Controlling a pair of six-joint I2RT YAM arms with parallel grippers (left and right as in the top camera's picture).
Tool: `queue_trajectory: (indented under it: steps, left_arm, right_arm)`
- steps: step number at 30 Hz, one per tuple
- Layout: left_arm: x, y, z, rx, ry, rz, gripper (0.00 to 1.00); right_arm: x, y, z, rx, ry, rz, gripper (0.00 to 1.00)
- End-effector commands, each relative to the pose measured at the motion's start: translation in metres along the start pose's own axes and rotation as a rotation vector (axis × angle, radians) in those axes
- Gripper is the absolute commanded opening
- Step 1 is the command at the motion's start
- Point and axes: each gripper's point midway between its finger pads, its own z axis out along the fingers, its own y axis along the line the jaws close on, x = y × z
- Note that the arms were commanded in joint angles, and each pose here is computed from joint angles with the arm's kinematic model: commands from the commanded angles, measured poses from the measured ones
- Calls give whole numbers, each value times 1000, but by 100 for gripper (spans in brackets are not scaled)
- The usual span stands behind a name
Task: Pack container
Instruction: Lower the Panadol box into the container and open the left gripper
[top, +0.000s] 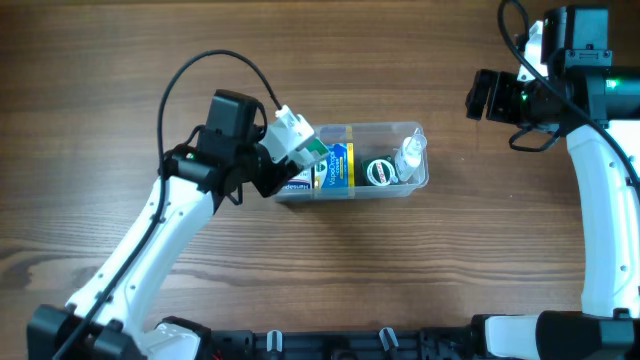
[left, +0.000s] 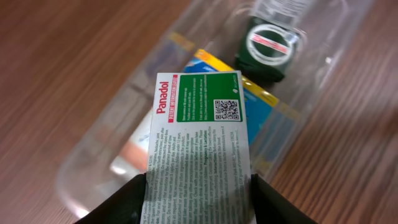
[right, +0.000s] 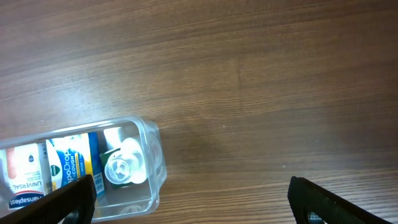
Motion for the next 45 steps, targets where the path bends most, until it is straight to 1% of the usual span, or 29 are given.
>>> queue_trajectory:
  steps: [1, 5, 11, 15, 20, 23, 26, 30, 31, 32, 33, 45]
  left_arm:
    - [4, -17, 19, 128, -4, 117, 52]
    - [17, -14, 42, 158, 40, 93, 54]
    - [28, -8, 69, 176, 68, 78, 55]
    - [25, -6, 71, 169, 59, 83, 60]
    - [13, -3, 61, 140, 17, 94, 60]
    - [11, -3, 59, 135, 10, 97, 52]
    - [13, -4, 59, 140, 17, 92, 42]
    - [13, -4, 59, 142, 23, 65, 16]
    - [14, -5, 59, 143, 26, 64, 13]
    - [14, -5, 59, 144, 26, 64, 6]
    - [15, -5, 59, 146, 28, 62, 4]
    - [19, -6, 62, 153, 43, 55, 4]
  right_arm:
    - [-5, 1, -7, -2, -25, 2, 100]
    - [-5, 1, -7, -2, -25, 3, 100]
    - [-5, 1, -7, -2, -25, 3, 100]
    - [-5, 1, -7, -2, -25, 2, 100]
    - [-5, 1, -7, -2, -25, 3, 100]
    - [-5, 1, -7, -2, -25, 2, 100]
    - [-5, 1, -7, -2, -25, 2, 100]
    - [-5, 1, -7, -2, -25, 3, 100]
    - [-5, 1, -7, -2, -25, 2, 100]
    - [-5, 1, -7, -2, -25, 2, 100]
    - [-5, 1, -7, -2, -25, 2, 100]
    - [-5, 1, -7, -2, -25, 2, 100]
